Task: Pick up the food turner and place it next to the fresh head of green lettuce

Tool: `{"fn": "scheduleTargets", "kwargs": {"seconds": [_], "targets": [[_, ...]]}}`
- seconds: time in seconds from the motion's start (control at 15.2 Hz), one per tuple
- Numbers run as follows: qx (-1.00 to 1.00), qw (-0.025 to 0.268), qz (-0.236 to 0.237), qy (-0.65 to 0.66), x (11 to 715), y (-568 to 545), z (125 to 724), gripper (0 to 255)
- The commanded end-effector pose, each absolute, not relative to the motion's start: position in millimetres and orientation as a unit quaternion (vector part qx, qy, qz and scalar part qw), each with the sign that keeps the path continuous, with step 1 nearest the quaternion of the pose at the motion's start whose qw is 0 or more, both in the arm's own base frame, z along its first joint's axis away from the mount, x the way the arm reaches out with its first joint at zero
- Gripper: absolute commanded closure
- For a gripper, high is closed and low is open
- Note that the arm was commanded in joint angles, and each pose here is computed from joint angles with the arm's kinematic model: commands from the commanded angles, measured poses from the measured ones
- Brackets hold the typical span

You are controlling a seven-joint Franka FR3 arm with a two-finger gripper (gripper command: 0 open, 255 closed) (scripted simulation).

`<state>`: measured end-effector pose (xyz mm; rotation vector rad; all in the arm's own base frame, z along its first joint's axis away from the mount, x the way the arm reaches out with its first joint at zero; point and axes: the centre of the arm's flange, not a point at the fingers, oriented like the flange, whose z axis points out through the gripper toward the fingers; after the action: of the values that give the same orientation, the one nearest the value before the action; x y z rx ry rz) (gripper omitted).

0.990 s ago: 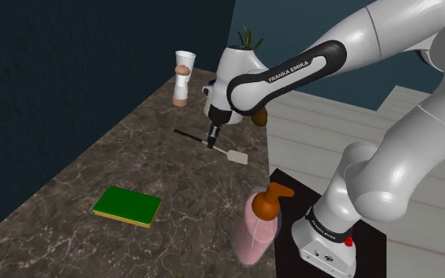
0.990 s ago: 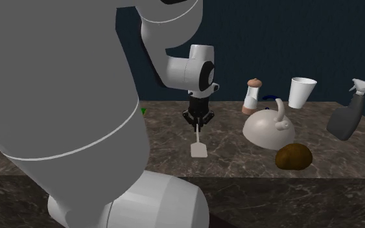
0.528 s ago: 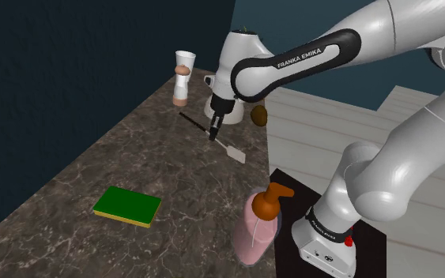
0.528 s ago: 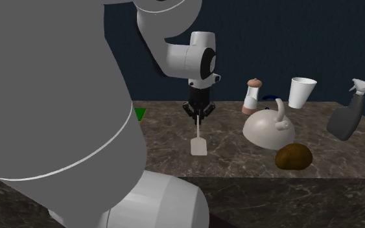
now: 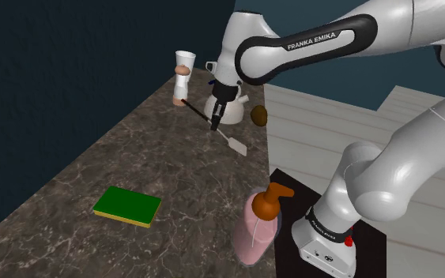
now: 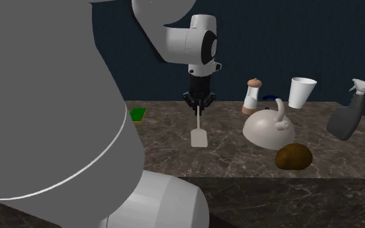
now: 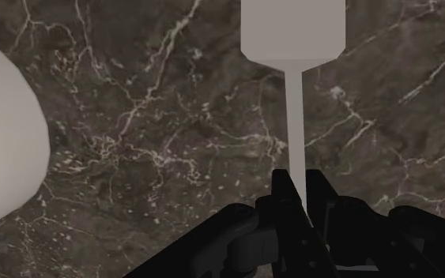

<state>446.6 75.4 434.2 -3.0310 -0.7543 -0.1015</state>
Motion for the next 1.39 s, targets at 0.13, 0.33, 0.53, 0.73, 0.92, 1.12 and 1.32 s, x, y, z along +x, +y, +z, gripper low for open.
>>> {"fn": "scheduleTargets", "kwargs": {"seconds": [0.13,0.33,0.53,0.73,0.92,1.12,1.32], "targets": [[-0.970,0.008,-0.032,-0.241,445.8,75.2,454.6,255],[-0.970,0.008,-0.032,-0.241,445.8,75.2,470.5,255],[-0.970,0.008,-0.032,-0.241,445.8,75.2,486.3,255],[-0.970,0.008,-0.032,-0.241,445.8,75.2,502.2,255],[-0.970,0.008,-0.032,-0.241,445.8,75.2,518.0,255],[-0.970,0.008,-0.032,-0.241,445.8,75.2,533.8,255],[-0.970,0.008,-0.032,-0.241,445.8,75.2,549.7,255]]}}
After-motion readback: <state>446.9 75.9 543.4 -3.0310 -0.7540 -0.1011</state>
